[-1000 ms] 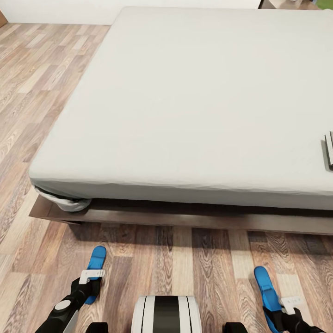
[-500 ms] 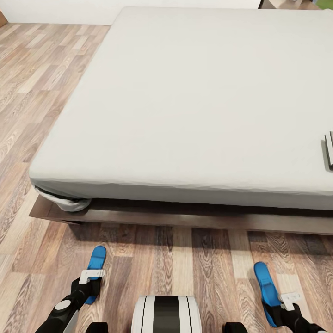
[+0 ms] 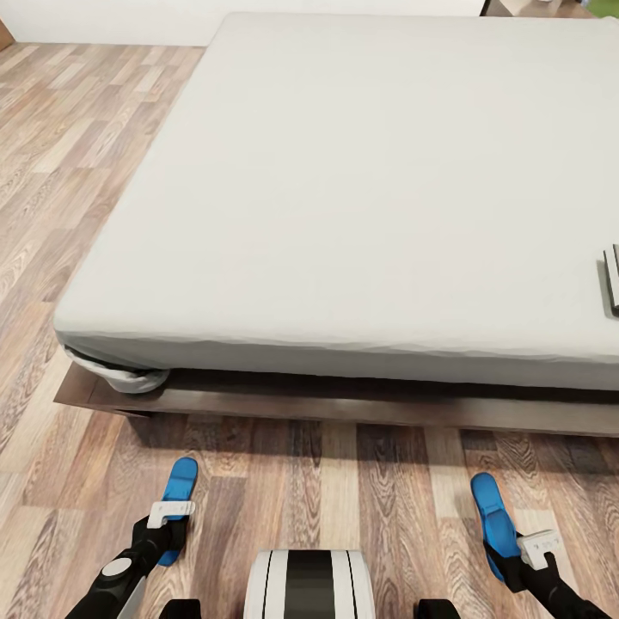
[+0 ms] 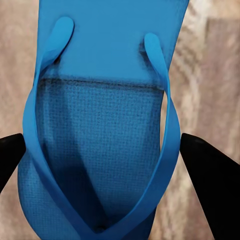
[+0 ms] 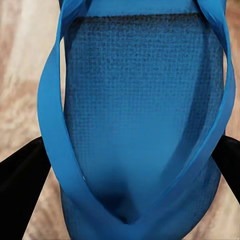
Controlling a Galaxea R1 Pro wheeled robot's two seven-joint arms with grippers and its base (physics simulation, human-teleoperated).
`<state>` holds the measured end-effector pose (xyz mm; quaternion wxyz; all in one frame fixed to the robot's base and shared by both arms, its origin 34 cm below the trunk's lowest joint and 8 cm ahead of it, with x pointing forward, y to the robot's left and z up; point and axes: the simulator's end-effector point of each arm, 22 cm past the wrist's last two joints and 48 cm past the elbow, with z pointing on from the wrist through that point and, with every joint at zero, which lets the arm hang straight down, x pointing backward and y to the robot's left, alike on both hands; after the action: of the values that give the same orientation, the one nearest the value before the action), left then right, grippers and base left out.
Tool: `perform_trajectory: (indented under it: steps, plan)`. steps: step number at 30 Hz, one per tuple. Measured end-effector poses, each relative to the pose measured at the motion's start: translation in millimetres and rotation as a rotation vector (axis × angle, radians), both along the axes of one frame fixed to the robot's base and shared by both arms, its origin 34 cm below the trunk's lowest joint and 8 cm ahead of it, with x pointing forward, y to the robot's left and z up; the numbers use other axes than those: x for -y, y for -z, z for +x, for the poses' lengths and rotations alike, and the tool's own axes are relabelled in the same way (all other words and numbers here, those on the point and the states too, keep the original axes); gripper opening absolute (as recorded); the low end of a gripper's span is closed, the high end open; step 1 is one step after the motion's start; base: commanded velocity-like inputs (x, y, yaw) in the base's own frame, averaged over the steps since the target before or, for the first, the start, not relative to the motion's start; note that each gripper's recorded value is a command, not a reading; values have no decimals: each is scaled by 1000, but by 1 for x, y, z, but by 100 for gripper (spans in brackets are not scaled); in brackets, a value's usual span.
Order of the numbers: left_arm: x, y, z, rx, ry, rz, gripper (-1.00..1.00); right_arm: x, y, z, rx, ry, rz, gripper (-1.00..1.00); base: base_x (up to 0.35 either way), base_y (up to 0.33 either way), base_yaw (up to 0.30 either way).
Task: In the bedroom, move the book from the bed onto either nightstand, and place the two sandals side by side next to the bed.
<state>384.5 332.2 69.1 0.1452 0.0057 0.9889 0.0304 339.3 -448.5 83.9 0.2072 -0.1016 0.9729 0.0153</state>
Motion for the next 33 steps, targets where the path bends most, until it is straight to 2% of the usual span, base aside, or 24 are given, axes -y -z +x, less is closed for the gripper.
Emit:
perform_trajectory:
  steps: [33]
  plan:
    - [0, 15, -21, -48, 1, 0, -100, 0, 14, -21, -51, 1, -1, -100, 0, 0, 0]
